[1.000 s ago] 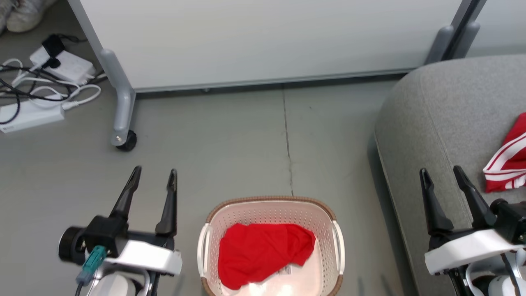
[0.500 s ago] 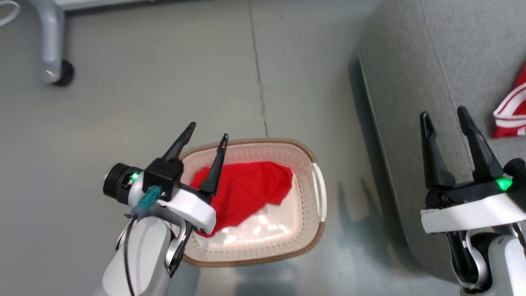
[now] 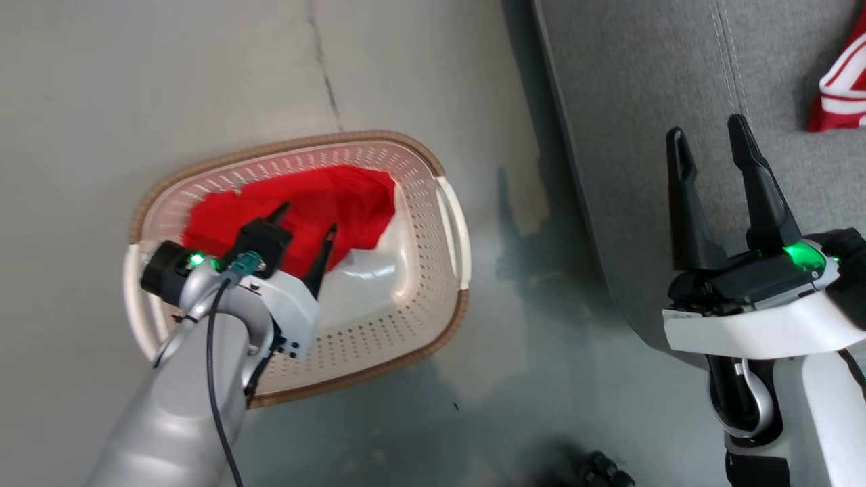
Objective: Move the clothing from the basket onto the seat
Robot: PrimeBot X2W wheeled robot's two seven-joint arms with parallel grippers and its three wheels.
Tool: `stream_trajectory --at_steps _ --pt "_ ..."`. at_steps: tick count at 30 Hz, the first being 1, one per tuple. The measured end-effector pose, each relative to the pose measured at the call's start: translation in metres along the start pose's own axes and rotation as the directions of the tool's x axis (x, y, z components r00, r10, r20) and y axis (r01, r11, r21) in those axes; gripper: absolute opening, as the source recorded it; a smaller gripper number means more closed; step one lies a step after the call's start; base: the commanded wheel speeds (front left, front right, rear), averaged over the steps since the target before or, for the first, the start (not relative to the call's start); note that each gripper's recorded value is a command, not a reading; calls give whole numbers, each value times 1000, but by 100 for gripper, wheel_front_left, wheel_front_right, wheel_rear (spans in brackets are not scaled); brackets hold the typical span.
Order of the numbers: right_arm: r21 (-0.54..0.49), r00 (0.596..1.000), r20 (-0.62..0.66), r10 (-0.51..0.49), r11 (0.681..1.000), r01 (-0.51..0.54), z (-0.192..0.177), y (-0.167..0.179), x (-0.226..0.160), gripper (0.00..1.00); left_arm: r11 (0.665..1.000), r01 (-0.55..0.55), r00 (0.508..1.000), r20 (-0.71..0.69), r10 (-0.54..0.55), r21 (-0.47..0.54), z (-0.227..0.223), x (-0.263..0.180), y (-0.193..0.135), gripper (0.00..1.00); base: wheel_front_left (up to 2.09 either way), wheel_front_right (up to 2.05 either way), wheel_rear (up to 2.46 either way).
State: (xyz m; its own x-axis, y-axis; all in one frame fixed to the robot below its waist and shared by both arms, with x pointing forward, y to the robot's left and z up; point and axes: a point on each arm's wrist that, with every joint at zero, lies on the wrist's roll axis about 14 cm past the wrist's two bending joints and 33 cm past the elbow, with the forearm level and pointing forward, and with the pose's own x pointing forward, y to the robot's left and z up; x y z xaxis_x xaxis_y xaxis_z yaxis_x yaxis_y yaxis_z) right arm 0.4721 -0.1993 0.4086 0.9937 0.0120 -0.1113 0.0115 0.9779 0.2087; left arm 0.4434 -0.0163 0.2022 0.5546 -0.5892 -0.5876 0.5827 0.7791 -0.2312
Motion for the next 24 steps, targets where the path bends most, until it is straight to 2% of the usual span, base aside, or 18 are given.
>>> stream_trajectory --at_steps 7,12,18,24 --pt "12 998 -52 -39 999 40 -30 -17 2 100 999 48 979 -197 -44 12 -69 36 9 100 0 0 0" --pt "0 990 -106 -90 996 91 -48 -35 -6 100 994 106 934 -345 -88 32 -120 56 6 100 0 0 0" --pt "-14 983 -127 -129 992 129 -55 -47 -12 100 990 136 895 -434 -108 36 -148 63 3 100 0 0 0" --pt "-6 981 -136 -140 990 141 -58 -48 -16 100 992 114 851 -521 -68 57 -169 57 19 100 0 0 0"
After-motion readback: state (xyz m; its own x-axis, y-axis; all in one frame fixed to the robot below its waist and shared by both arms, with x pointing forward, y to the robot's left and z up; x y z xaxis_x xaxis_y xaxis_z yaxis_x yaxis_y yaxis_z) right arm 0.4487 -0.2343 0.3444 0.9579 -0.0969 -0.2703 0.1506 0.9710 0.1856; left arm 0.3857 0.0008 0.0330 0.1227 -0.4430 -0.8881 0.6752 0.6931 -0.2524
